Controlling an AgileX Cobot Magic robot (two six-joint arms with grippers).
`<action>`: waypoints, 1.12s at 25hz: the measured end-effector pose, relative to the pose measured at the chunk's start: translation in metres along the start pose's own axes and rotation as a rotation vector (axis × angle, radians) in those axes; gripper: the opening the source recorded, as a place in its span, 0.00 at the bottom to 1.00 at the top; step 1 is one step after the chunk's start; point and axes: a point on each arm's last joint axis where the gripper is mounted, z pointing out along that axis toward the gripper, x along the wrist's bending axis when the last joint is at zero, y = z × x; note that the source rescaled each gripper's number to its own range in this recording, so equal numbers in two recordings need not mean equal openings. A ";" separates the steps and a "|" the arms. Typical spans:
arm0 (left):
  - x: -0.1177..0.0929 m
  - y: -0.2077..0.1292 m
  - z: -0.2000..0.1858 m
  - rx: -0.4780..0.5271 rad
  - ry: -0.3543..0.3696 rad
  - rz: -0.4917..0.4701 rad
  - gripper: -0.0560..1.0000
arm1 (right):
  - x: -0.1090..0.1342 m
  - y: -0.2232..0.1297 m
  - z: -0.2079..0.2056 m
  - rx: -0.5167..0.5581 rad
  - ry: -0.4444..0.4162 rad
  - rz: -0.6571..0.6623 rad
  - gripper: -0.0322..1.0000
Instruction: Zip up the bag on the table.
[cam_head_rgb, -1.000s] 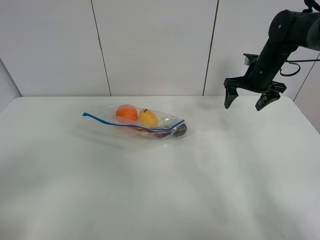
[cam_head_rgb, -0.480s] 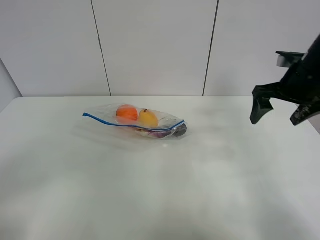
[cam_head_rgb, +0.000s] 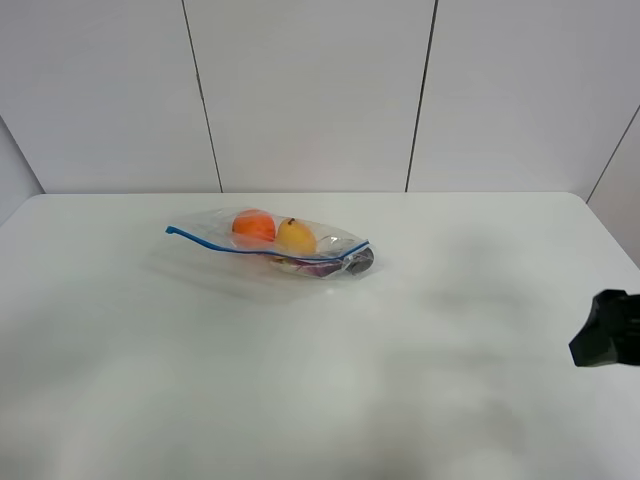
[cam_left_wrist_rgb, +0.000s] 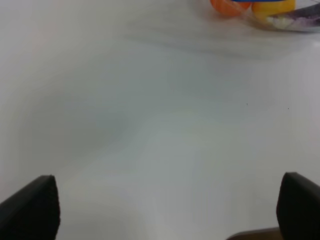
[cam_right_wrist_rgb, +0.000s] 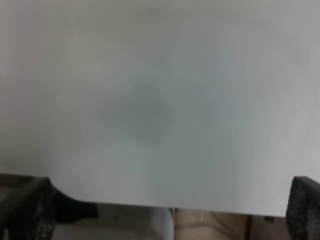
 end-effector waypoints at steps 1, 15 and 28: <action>0.000 0.000 0.000 0.000 0.000 0.000 1.00 | 0.000 -0.010 -0.003 -0.048 -0.001 -0.005 1.00; 0.000 0.000 0.000 0.000 0.000 0.000 1.00 | 0.003 -0.109 -0.043 -0.630 -0.015 -0.070 1.00; 0.000 0.000 0.000 0.000 0.000 0.000 1.00 | 0.002 -0.128 -0.050 -0.762 -0.026 -0.072 1.00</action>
